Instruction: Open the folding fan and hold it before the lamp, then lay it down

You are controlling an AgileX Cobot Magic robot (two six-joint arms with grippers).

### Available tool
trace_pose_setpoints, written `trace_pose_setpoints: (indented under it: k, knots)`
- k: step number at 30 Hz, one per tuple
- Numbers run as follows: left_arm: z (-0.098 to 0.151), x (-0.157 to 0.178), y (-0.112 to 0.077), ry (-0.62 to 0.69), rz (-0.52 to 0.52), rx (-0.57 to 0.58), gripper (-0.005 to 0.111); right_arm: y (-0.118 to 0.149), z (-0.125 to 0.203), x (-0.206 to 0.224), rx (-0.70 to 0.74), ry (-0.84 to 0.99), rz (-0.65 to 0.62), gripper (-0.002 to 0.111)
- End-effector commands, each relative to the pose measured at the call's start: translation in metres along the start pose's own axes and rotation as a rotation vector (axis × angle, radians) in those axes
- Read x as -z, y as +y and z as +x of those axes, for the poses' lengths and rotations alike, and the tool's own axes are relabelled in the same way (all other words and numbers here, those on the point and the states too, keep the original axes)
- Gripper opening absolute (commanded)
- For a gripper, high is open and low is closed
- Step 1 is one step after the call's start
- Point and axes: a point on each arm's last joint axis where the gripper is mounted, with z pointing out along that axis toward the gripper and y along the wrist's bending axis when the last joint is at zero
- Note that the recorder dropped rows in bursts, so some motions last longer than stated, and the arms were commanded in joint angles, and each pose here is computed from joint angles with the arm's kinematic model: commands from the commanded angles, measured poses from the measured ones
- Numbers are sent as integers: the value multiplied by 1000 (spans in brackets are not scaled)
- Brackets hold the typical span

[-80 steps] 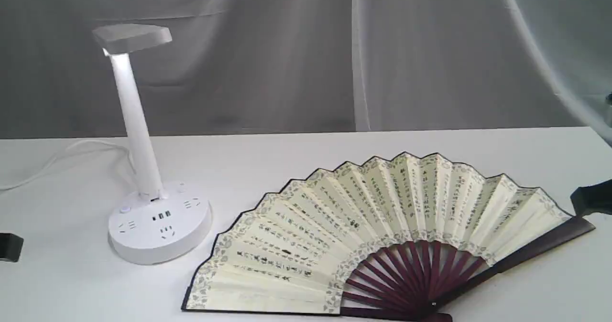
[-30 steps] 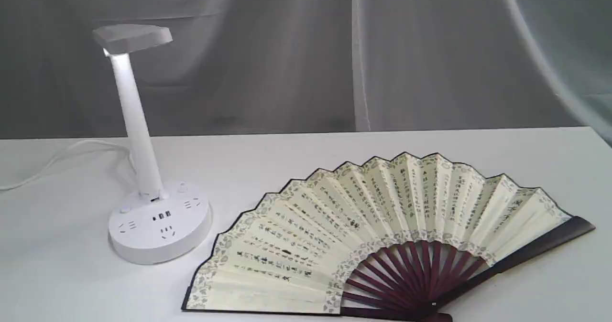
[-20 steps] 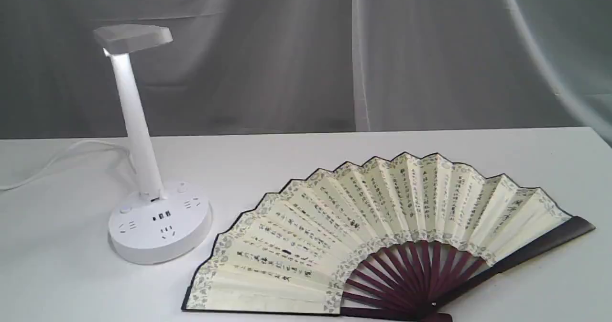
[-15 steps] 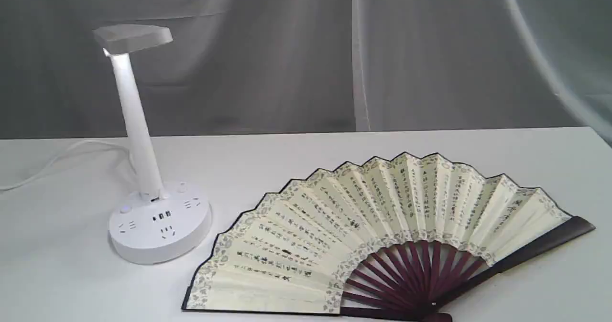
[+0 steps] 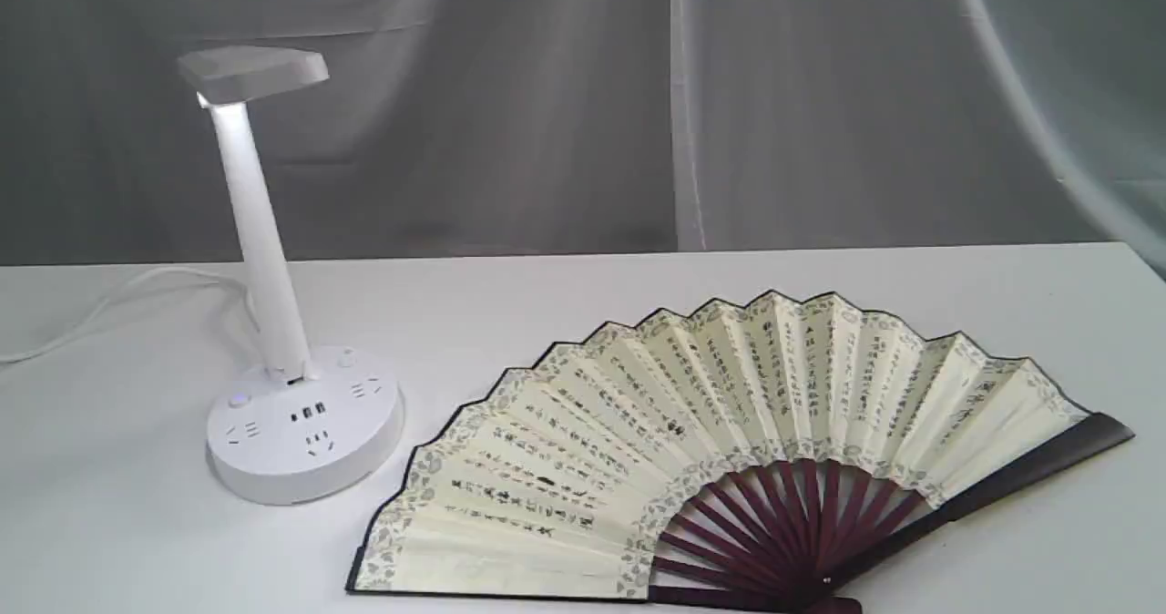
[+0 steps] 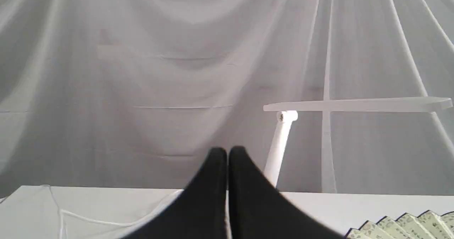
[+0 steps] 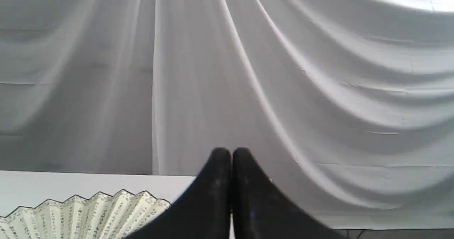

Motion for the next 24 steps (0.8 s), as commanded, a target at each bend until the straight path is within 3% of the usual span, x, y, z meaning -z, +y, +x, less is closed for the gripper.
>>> trace_pose_setpoints:
  k: [1, 9, 15, 24]
  knots:
    - [1, -2, -1, -24, 24, 16, 0, 0, 5, -5, 9, 8, 7, 0]
    - [41, -39, 1, 24, 14, 25, 0, 14, 36, -47, 10, -11, -37, 0]
    - [85, -67, 4, 33, 7, 32, 0, 27, 83, -81, 5, 47, -78, 0]
    - [145, -91, 8, -69, -9, -10, 0, 40, 138, -111, 69, -68, -99, 0]
